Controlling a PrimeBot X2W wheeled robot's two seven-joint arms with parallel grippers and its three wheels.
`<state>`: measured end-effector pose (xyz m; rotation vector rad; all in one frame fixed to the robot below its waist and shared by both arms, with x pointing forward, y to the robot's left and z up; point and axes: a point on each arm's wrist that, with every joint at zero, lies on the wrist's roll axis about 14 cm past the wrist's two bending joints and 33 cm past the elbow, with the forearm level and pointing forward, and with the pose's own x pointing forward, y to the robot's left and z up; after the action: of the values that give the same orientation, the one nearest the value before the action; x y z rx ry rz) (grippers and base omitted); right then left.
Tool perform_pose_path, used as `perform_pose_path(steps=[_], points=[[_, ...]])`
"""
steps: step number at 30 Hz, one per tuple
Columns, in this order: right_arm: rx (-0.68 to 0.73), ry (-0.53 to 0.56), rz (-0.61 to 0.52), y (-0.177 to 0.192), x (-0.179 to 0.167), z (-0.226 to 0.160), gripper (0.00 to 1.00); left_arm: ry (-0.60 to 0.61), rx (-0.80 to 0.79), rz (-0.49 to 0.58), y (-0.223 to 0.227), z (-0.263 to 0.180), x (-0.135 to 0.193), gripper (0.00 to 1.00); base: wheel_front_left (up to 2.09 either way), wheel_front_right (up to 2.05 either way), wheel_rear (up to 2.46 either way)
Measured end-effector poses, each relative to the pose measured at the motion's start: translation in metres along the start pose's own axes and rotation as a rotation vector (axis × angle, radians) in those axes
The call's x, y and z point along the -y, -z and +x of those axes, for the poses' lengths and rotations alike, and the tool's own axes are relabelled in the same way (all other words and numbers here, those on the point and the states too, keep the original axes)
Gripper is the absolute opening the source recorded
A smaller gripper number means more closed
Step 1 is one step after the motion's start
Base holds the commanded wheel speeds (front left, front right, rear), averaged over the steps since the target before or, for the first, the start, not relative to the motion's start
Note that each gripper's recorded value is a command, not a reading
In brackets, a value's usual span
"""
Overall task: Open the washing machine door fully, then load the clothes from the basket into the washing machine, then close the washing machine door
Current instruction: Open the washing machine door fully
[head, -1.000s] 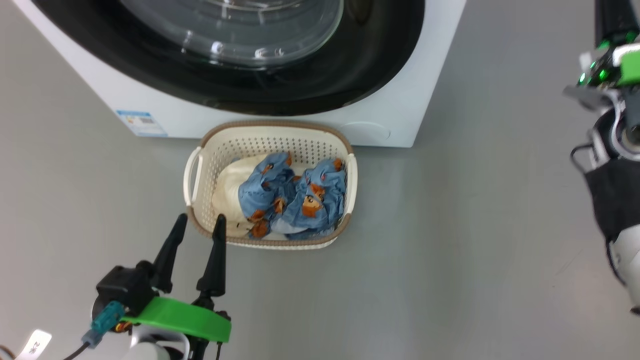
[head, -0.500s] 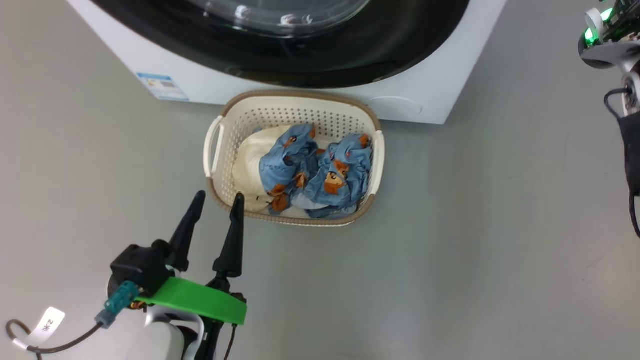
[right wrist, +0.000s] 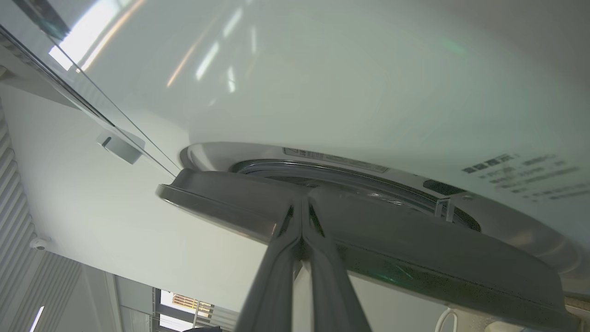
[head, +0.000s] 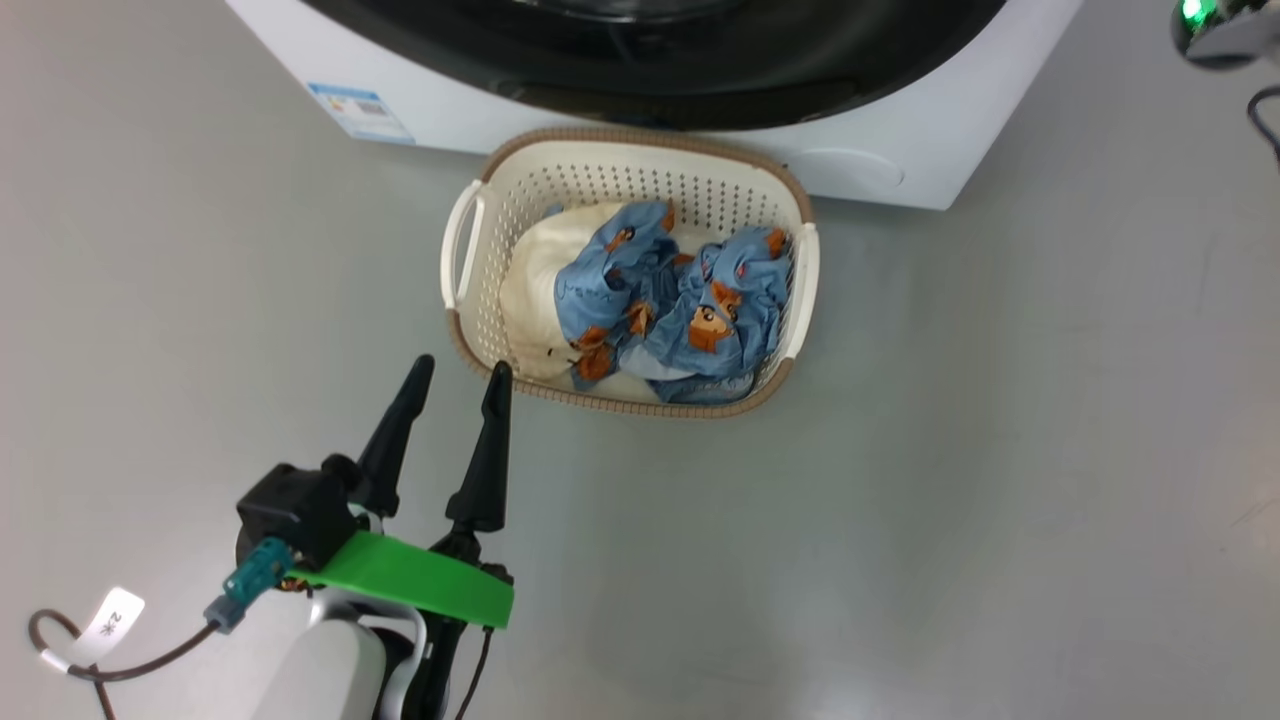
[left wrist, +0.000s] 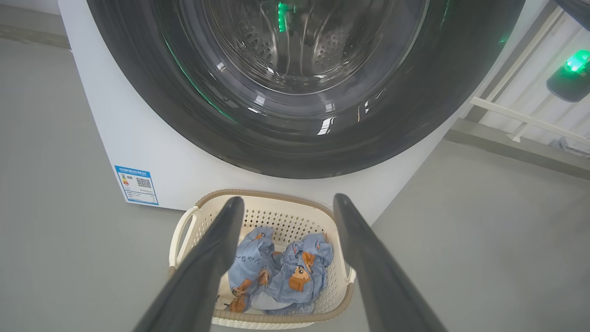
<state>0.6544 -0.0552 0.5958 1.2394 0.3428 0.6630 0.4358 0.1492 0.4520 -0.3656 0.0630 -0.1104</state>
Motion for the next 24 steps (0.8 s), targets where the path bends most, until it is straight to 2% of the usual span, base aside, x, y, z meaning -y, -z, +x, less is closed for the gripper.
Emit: perform_pose_path(steps=[11,24], points=[[-0.070,0.027,-0.033,0.009,0.022,0.024,0.00,-0.022,-0.018,-0.005,0.009,0.011,-0.010,1.00,0.00,0.00,0.00],[-0.114,0.060,-0.076,0.017,0.040,0.032,0.00,-0.030,-0.018,-0.020,0.011,0.016,-0.014,1.00,0.00,0.00,0.00]])
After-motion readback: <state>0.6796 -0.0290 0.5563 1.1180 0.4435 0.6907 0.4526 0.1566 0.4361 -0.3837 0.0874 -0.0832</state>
